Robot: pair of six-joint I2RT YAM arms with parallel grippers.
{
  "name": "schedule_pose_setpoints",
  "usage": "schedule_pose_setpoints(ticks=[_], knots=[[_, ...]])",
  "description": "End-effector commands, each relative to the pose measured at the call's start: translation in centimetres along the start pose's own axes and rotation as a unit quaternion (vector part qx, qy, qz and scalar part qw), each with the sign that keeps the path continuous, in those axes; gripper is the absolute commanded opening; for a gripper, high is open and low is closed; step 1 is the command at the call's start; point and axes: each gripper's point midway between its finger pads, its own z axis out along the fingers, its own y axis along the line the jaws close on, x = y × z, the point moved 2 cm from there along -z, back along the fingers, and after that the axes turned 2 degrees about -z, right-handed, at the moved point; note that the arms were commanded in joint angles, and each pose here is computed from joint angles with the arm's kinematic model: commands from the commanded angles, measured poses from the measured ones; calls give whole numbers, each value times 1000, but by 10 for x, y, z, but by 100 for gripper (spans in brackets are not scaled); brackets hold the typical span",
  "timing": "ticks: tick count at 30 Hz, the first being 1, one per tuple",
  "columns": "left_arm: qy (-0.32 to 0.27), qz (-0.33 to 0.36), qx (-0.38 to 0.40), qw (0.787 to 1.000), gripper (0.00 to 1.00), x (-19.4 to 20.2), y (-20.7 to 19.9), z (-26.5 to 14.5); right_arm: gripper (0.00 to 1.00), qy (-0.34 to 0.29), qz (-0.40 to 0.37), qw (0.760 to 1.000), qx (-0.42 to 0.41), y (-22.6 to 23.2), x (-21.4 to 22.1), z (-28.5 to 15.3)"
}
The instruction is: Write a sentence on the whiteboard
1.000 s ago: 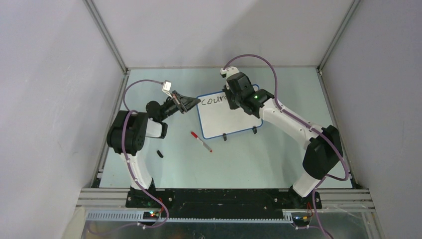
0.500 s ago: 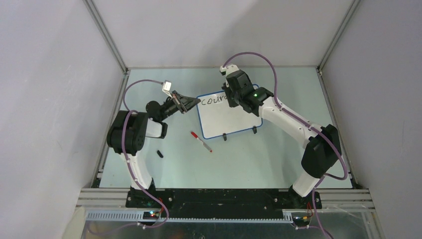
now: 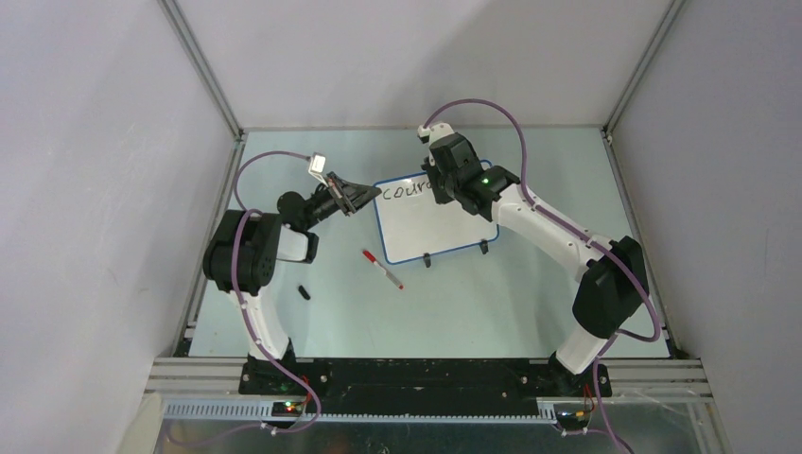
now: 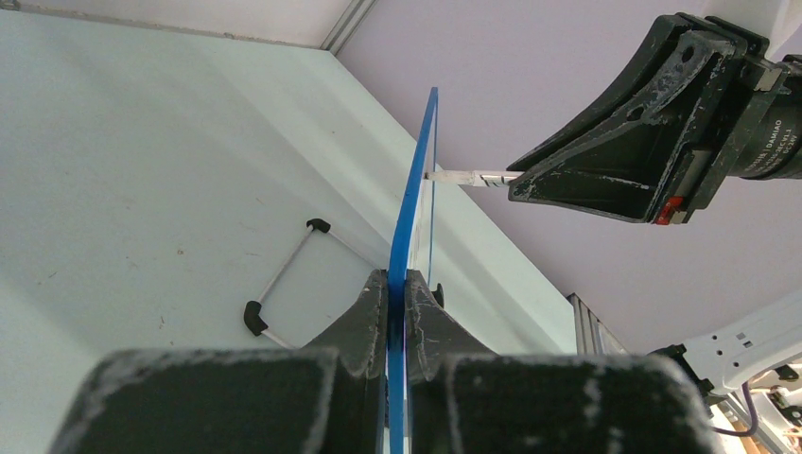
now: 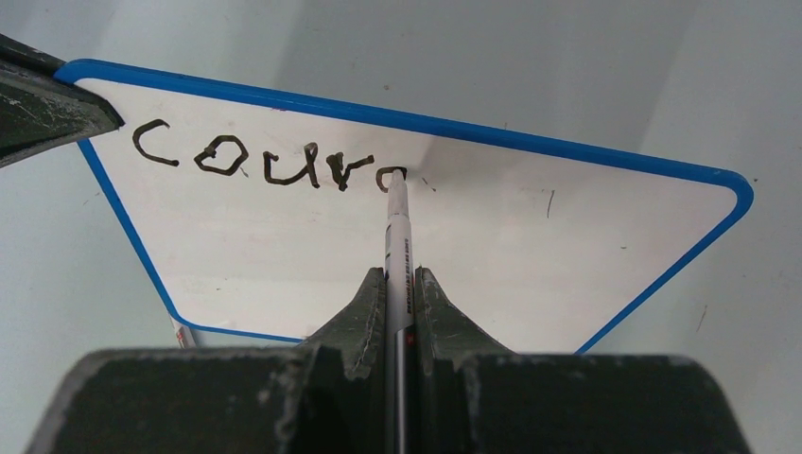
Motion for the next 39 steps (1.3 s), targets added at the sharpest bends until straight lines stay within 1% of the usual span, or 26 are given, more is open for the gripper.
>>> schedule_pose_setpoints(ticks=[1,12,17,21,26,30,33,39], knots=[[-13,50,34,998,0,-14,-23,3,0,-10,9,1000,13,-6,-3,-2],[-13,50,33,998,0,-14,-23,3,0,1,7,1000,21,-10,10,-5],[-13,51,33,998,0,-14,-23,2,0,-4,9,1000,20,-10,8,-6],[-13,51,34,998,0,-14,-23,3,0,-19,12,1000,10,-8,-2,-10],[-13,50,33,998,0,-14,-23,3,0,-61,24,998,-23,-1,-26,-27],[-14,50,33,998,0,-14,-23,3,0,-83,27,996,-33,0,-33,-37],[-13,49,34,998,0,-14,-23,3,0,-84,31,996,-24,-3,-32,-38],[-14,49,33,998,0,-14,-23,3,0,-72,33,997,21,-18,-26,-34]])
